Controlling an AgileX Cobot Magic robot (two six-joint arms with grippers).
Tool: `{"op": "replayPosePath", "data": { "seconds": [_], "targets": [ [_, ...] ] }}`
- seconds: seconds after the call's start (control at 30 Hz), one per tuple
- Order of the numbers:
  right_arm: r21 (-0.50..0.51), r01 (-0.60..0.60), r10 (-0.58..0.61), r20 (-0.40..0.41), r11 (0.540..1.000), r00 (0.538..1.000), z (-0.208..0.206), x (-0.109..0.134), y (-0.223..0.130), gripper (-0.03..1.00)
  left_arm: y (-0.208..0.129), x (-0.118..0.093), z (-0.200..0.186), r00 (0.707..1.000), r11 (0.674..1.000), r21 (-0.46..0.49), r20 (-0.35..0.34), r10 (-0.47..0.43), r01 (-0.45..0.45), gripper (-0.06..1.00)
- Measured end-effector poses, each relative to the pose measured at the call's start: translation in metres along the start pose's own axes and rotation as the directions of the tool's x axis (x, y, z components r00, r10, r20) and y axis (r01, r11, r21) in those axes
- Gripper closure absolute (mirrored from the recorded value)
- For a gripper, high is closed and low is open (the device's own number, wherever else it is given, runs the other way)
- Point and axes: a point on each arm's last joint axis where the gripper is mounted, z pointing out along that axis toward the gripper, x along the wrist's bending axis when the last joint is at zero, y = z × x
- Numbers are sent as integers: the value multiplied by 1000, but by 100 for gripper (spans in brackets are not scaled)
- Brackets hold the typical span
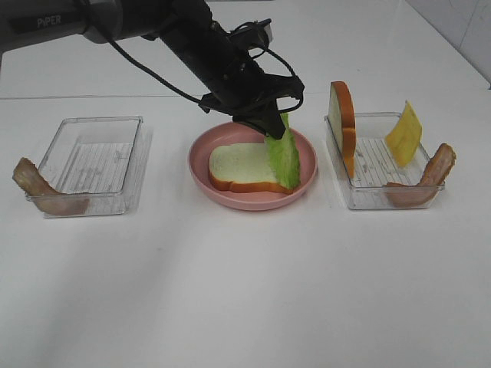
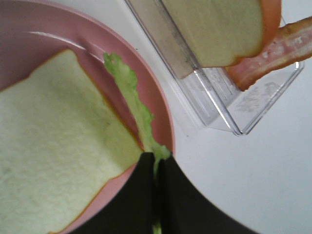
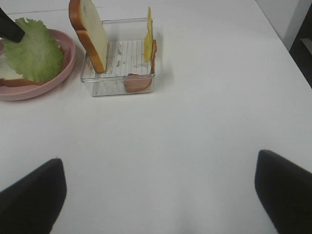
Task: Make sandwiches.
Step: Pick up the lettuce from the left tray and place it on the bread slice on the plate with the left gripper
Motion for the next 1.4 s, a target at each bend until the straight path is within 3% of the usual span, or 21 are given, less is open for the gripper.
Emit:
{"op": "replayPosePath", "data": {
  "seconds": [0.53, 1.03, 1.13, 1.17, 1.2, 1.23, 1.27, 1.3, 1.33, 1.37, 1.4],
  "targets": [
    [0, 0, 0, 0, 1000, 1000, 0, 0, 0, -2, -1, 16, 0, 981, 994, 28, -162, 111, -108, 93],
    [0, 0, 0, 0, 1000, 1000, 0, 0, 0, -2, -1, 18, -1, 975, 994, 34, -191, 111, -107, 91],
    [0, 0, 0, 0, 1000, 1000, 0, 0, 0, -2, -1, 19, -1, 973, 993, 36, -200, 114, -109, 80],
    [0, 0, 0, 0, 1000, 1000, 0, 0, 0, -2, -1, 19, -1, 973, 993, 36, -202, 115, -110, 67],
    [0, 0, 0, 0, 1000, 1000, 0, 0, 0, -2, -1, 19, -1, 973, 993, 36, -202, 115, -110, 67],
    [0, 0, 0, 0, 1000, 1000, 0, 0, 0, -2, -1, 20, -1, 972, 994, 36, -205, 111, -106, 49],
    [0, 0, 0, 0, 1000, 1000, 0, 0, 0, -2, -1, 20, -1, 972, 994, 36, -205, 111, -106, 49],
    [0, 0, 0, 0, 1000, 1000, 0, 0, 0, -2, -1, 20, -1, 972, 994, 36, -208, 108, -102, 38],
    [0, 0, 0, 0, 1000, 1000, 0, 0, 0, -2, -1, 21, -1, 969, 994, 38, -220, 110, -104, 19],
    [0, 0, 0, 0, 1000, 1000, 0, 0, 0, -2, -1, 21, -1, 969, 994, 38, -220, 110, -104, 19],
    [0, 0, 0, 0, 1000, 1000, 0, 0, 0, -2, -1, 22, -2, 966, 993, 42, -231, 114, -107, 9]
  ]
}}
